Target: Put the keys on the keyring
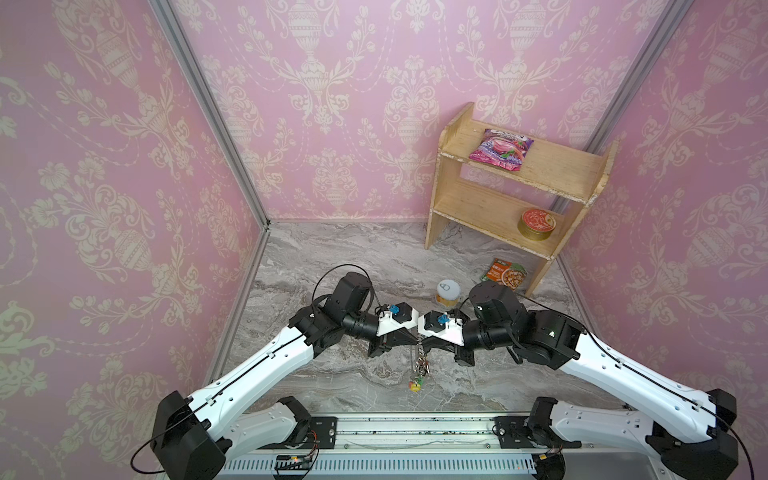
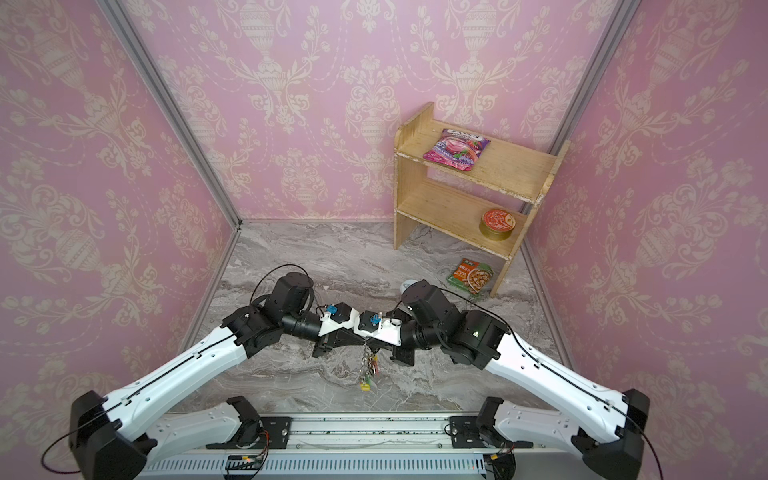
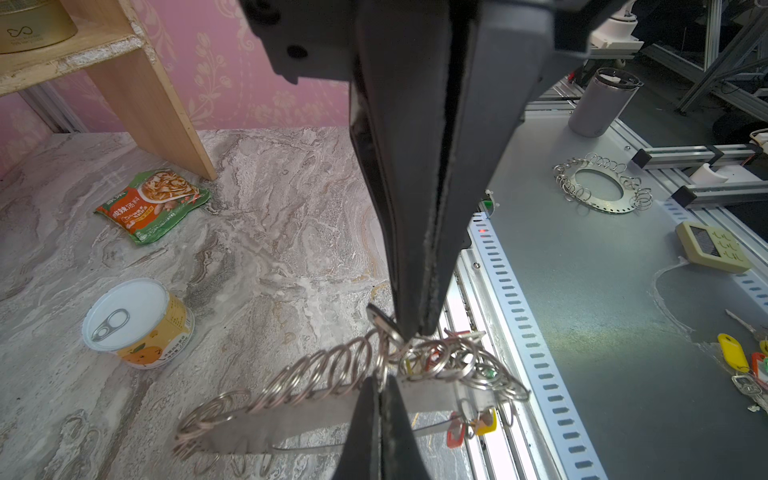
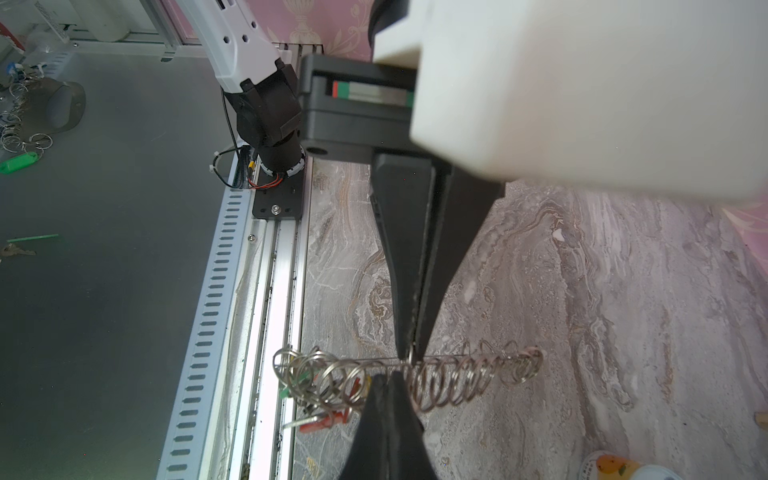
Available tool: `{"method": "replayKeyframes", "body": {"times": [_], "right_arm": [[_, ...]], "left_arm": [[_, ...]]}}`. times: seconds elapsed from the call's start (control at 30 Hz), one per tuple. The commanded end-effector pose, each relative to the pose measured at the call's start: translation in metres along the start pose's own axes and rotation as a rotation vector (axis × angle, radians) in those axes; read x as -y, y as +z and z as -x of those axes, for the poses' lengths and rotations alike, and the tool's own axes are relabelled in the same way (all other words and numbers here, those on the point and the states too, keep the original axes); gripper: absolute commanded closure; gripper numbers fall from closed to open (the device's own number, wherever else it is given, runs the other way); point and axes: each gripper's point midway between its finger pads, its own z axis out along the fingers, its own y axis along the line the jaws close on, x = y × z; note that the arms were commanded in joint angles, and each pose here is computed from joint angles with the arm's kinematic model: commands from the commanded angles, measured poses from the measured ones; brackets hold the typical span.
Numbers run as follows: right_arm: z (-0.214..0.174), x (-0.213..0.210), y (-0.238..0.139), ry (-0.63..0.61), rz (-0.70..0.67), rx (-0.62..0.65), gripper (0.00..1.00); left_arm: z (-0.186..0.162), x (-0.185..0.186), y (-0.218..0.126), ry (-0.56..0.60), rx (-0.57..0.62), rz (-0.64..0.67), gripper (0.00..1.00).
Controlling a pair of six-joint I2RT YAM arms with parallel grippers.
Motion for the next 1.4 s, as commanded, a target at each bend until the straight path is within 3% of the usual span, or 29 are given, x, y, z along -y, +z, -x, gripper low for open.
{"method": "replayKeyframes", "body": {"times": [0.0,0.57,0.73,0.9,1.2,1.37], "right_arm": [[-0.008,-0.034,-0.007,0.035,0.145,-0.009,1.00],[-0.012,-0.027,-0.008,0.029,0.095,-0.022,1.00],[-0.014,0.000,-0.014,0.120,-0.015,0.044,1.00],[-0.002,0.019,-0.036,0.219,-0.037,0.251,1.00],[0.027,-0.011,-0.049,0.116,0.183,0.335,1.00],[0.032,-0.010,-0.057,0.065,0.156,0.337,1.00]], "left_arm": [[0.020,-0.032,-0.014,0.025,0.035,0.131,1.00],[0.020,-0.029,-0.015,0.037,0.053,0.121,1.00],[0.020,-0.023,-0.019,0.123,0.099,0.156,1.00],[0.027,-0.016,-0.024,0.261,0.178,0.205,1.00],[0.052,-0.003,-0.030,0.419,0.261,0.208,1.00],[0.065,0.008,-0.023,0.499,0.260,0.176,1.00]]}}
